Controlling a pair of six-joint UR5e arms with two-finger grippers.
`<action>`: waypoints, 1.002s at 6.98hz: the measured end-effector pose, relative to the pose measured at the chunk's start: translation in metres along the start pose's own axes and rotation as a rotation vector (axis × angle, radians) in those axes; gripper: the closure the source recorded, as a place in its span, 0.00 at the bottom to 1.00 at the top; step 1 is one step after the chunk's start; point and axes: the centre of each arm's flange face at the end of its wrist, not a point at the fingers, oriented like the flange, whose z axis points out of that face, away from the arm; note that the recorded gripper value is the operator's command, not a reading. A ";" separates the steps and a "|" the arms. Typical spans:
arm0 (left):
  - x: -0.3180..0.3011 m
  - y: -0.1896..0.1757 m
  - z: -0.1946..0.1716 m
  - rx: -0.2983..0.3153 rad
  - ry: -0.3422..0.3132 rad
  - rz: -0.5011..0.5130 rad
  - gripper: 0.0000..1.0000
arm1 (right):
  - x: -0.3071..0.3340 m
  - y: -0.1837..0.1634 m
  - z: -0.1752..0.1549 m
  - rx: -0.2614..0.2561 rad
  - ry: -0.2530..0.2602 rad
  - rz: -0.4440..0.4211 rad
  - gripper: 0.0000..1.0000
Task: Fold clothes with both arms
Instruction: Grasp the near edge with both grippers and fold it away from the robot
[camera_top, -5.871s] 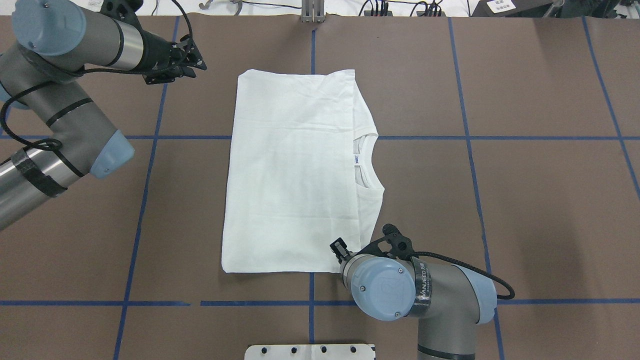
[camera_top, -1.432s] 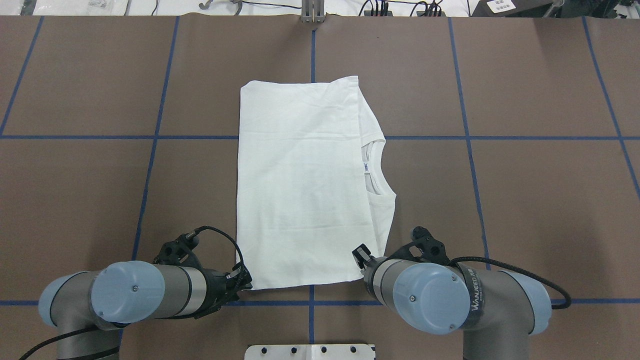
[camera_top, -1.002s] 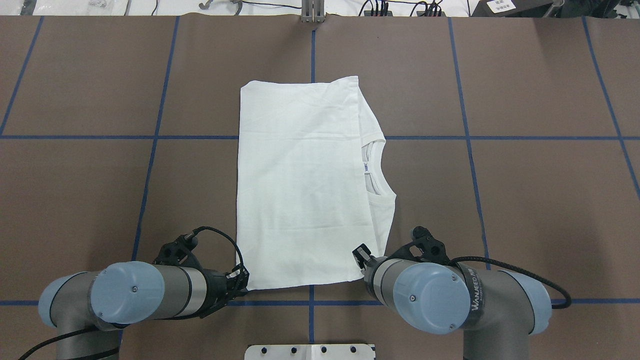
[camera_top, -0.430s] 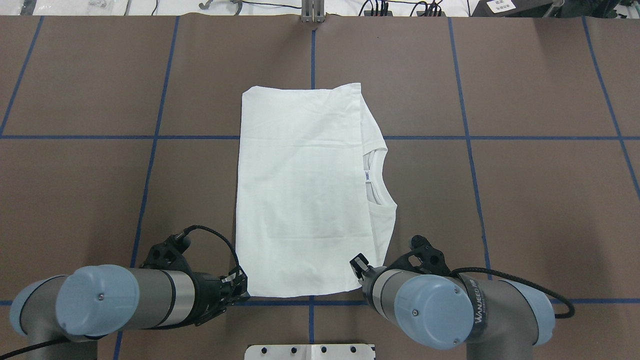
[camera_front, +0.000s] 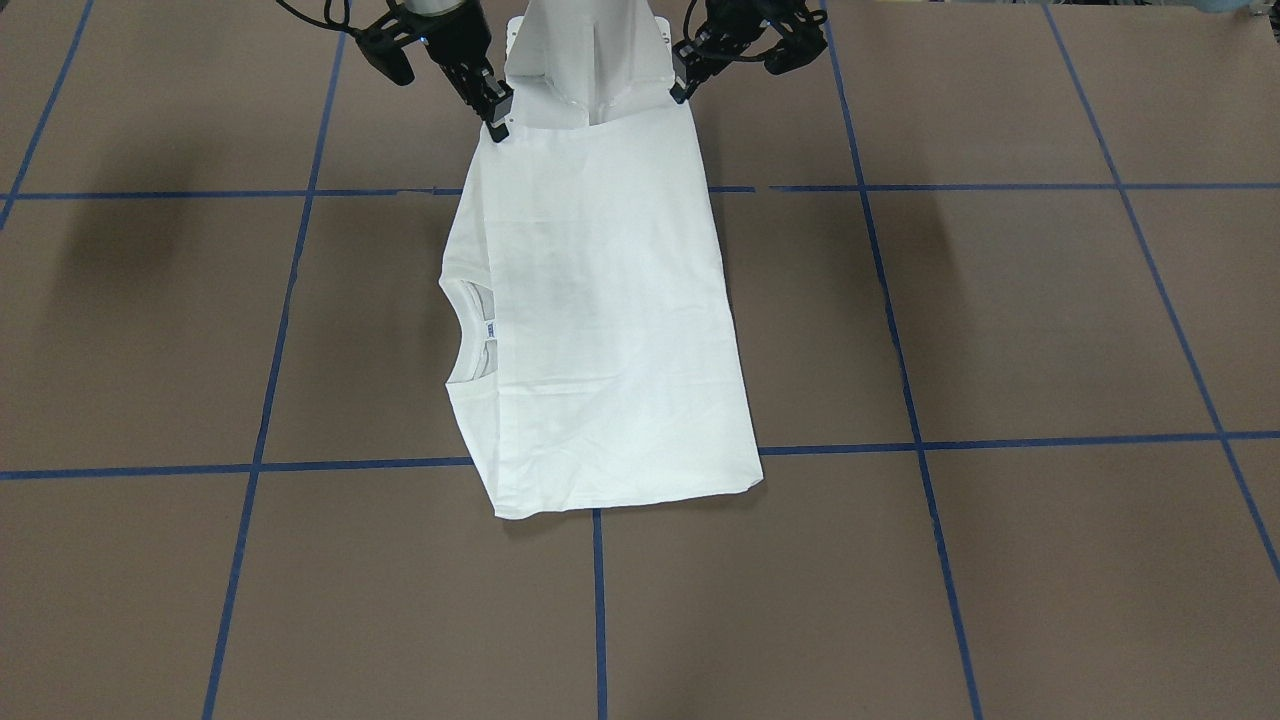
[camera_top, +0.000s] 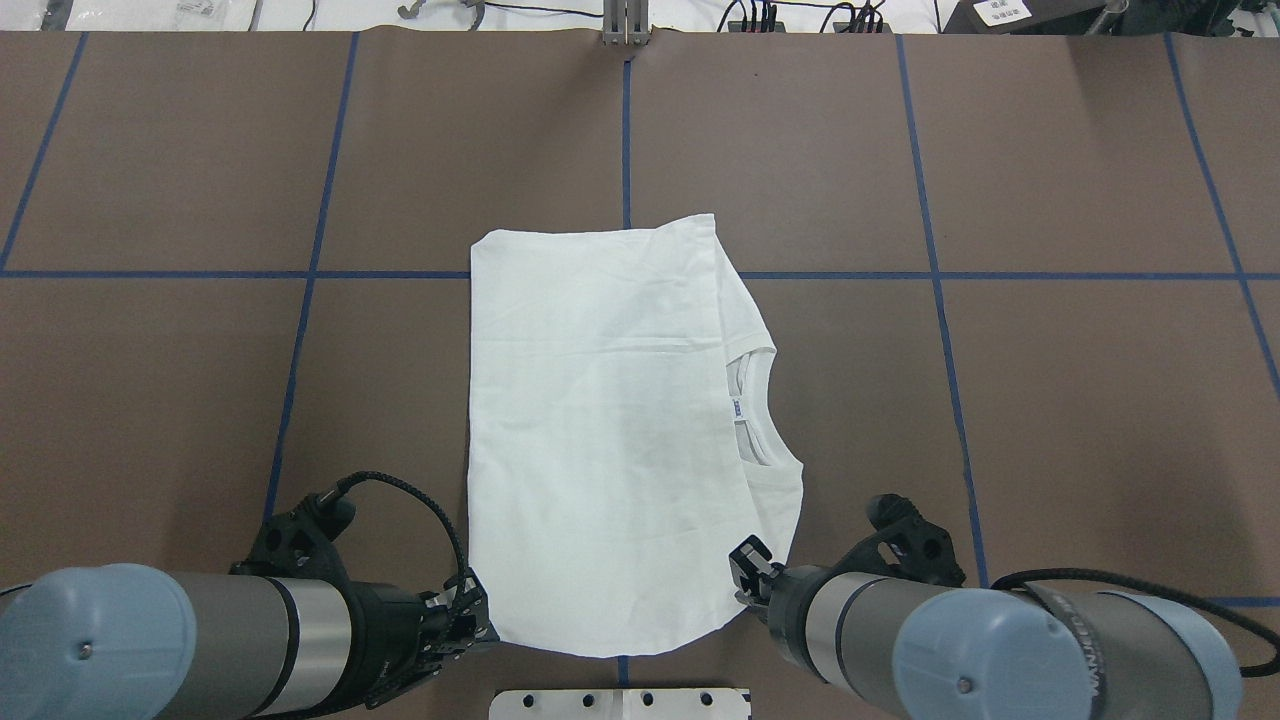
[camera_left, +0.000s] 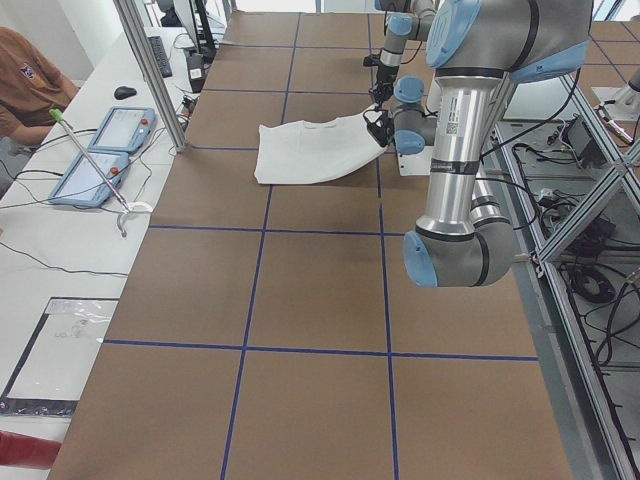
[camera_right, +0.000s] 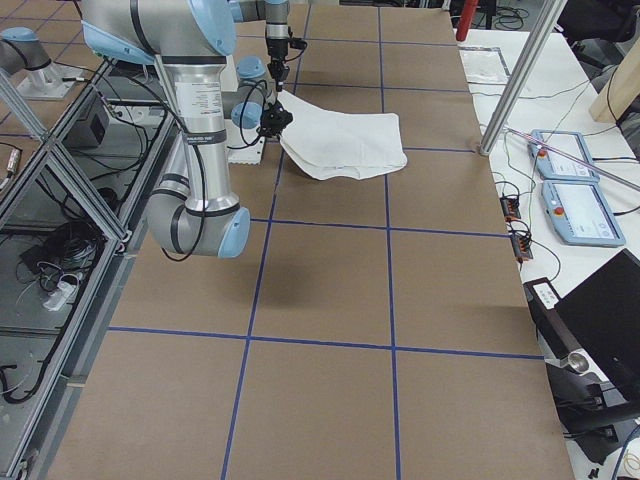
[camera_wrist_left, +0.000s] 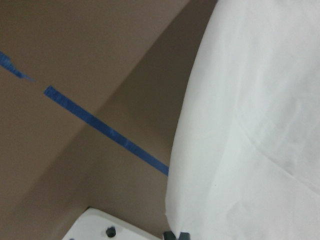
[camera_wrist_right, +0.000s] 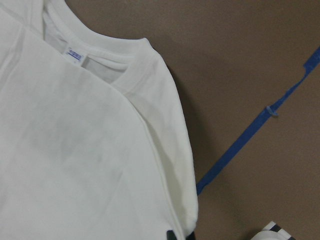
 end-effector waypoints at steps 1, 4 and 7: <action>0.011 -0.003 -0.014 0.003 0.028 0.019 1.00 | -0.017 -0.012 -0.021 -0.006 -0.045 0.024 1.00; 0.081 -0.074 -0.034 0.145 0.110 0.225 1.00 | -0.103 -0.066 -0.025 0.026 -0.097 0.031 1.00; 0.132 -0.181 -0.002 0.309 0.043 0.342 1.00 | -0.186 -0.126 0.026 0.143 -0.055 -0.080 1.00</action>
